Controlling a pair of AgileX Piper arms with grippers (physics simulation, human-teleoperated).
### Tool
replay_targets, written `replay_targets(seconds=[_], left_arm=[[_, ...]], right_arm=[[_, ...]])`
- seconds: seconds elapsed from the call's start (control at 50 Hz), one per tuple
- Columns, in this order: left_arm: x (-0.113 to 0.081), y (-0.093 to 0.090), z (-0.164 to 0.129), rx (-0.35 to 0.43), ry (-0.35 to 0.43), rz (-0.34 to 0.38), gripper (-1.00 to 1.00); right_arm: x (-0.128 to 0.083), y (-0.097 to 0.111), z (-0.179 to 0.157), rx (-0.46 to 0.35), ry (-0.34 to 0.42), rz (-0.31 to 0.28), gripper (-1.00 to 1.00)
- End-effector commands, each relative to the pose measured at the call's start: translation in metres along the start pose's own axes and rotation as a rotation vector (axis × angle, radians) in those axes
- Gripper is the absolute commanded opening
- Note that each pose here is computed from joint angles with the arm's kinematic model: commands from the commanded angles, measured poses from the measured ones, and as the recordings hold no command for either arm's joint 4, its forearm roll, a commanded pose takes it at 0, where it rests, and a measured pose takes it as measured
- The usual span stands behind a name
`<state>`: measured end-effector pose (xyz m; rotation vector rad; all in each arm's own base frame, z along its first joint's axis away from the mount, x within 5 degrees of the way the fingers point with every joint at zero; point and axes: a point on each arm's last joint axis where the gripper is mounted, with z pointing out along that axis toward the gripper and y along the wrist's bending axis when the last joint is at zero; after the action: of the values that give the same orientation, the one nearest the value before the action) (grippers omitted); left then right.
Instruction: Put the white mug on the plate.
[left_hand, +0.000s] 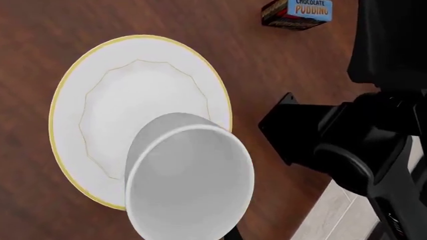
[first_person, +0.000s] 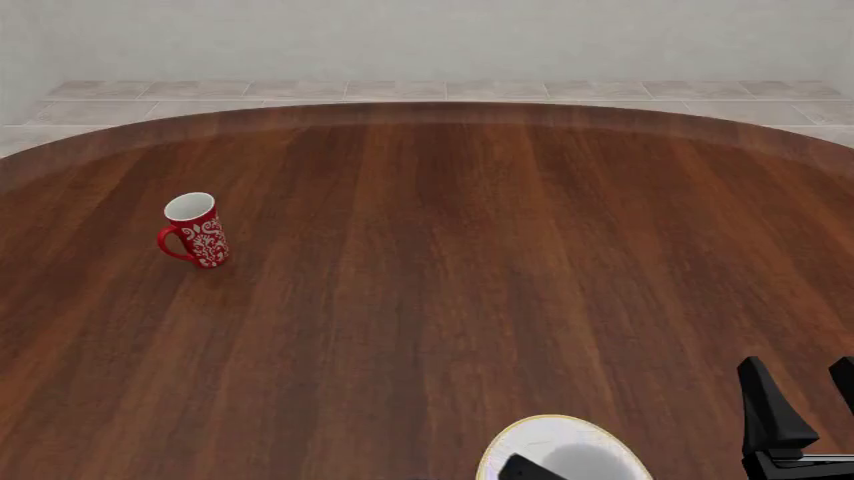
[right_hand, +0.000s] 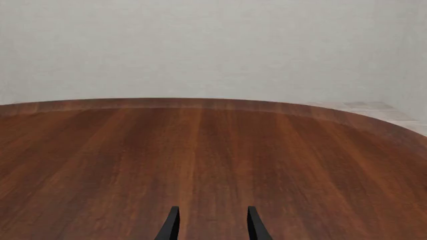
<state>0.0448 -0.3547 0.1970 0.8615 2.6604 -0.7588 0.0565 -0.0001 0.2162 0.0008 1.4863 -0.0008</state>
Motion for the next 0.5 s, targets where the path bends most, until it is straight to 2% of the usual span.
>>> replay_targets(seconds=[0.02, 0.06, 0.08, 0.5], left_arm=[[-0.0012, -0.0011, 0.0054, -0.008, 0.006, 0.007, -1.0], [-0.0016, 0.0002, 0.0051, -0.009, 0.005, 0.003, -1.0], [-0.0021, 0.001, 0.0054, -0.011, 0.005, 0.009, 1.0], [-0.007, 0.0058, -0.0012, -0.016, -0.005, 0.014, 1.0]], right_arm=[[0.0004, 0.0001, -0.0002, -0.002, -0.001, 0.0, 1.0], [0.0004, 0.0001, -0.0002, -0.002, -0.001, 0.0, 1.0], [0.0004, 0.0001, -0.0002, -0.002, -0.001, 0.0, 1.0], [0.0004, 0.0001, -0.0003, -0.002, -0.001, 0.0, 1.0]])
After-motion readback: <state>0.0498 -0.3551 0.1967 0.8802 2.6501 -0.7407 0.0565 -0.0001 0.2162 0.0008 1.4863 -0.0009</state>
